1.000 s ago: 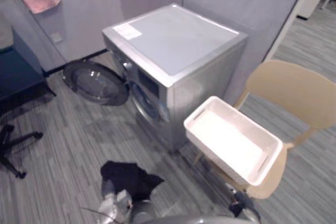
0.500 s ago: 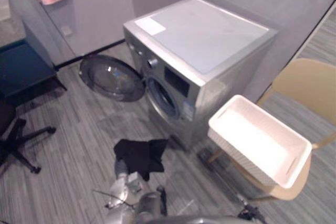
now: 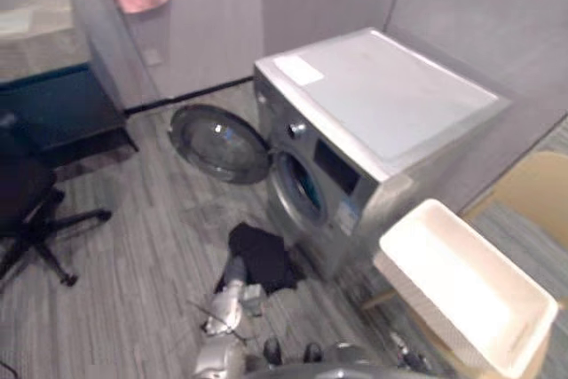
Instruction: Pick up the laundry basket with both hands and put the clothes into the washing machine.
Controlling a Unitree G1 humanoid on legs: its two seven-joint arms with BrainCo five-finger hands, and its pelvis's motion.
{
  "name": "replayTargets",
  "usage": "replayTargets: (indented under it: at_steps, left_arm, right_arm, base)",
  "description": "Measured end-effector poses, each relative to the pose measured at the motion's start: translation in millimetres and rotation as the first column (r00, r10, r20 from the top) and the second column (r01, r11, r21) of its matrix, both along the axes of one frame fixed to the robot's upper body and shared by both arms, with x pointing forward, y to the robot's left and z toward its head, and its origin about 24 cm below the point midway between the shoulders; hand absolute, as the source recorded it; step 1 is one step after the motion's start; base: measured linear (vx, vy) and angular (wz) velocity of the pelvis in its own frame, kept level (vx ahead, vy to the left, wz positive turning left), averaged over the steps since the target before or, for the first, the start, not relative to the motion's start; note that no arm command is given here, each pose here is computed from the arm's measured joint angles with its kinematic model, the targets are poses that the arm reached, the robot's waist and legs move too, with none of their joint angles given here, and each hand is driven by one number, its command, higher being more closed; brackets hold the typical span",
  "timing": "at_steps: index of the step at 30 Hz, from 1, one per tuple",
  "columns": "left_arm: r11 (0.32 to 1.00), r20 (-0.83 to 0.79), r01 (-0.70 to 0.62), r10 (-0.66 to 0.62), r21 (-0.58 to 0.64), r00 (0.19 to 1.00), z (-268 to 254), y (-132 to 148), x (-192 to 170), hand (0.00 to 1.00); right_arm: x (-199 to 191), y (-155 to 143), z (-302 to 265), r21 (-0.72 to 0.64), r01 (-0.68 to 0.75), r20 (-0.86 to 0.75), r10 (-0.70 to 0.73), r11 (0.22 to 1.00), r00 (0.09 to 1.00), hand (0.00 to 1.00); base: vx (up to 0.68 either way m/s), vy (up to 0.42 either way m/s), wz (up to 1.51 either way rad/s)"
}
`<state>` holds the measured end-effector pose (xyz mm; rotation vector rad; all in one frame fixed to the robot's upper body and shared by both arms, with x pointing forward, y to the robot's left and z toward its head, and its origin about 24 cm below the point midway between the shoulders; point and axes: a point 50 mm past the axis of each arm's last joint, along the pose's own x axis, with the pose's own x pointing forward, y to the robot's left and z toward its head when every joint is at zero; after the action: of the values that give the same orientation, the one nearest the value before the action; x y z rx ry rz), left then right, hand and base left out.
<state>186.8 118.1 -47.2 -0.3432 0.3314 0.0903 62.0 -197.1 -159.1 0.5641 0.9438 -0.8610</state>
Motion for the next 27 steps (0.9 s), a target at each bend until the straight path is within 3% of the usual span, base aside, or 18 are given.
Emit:
replayTargets:
  at_steps: [8, 13, 17, 21, 27]
  left_arm:
    - [0.999, -0.074, -0.043, 0.044, 0.013, 0.996, -12, 14, -23, 1.0]
    - [0.99, -0.055, -0.136, 0.134, -0.044, 0.989, -6, 24, -19, 1.0]
    - [0.999, -0.081, -0.038, 0.039, 0.012, 0.996, -12, 7, -22, 1.0]
    - [0.996, -0.07, 0.011, -0.005, 0.091, 0.998, -11, 16, -17, 1.0]
    - [0.98, -0.003, 0.088, -0.089, 0.181, 0.996, 2, 8, -6, 1.0]
  right_arm:
    - [7, -8, 2, -0.039, -0.065, -0.004, 0.065, 0.997, 0.998, 0.0]
    - [41, 15, 9, -0.025, -0.162, 0.081, 0.163, 0.987, 0.983, 0.0]
    - [42, 9, 9, -0.052, -0.148, 0.063, 0.152, 0.988, 0.986, 0.0]
    - [25, 19, -1, 0.025, -0.106, 0.01, 0.106, 0.994, 0.994, 0.0]
    - [19, 8, 1, 0.019, -0.011, 0.023, 0.011, 1.0, 1.0, 0.0]
  base:
    - [0.26, 0.023, -0.19]
    - [0.31, 0.222, -1.08]
    - [0.25, 0.475, -0.91]
    - [0.25, 0.542, -0.22]
    - [0.04, 0.378, -0.8]
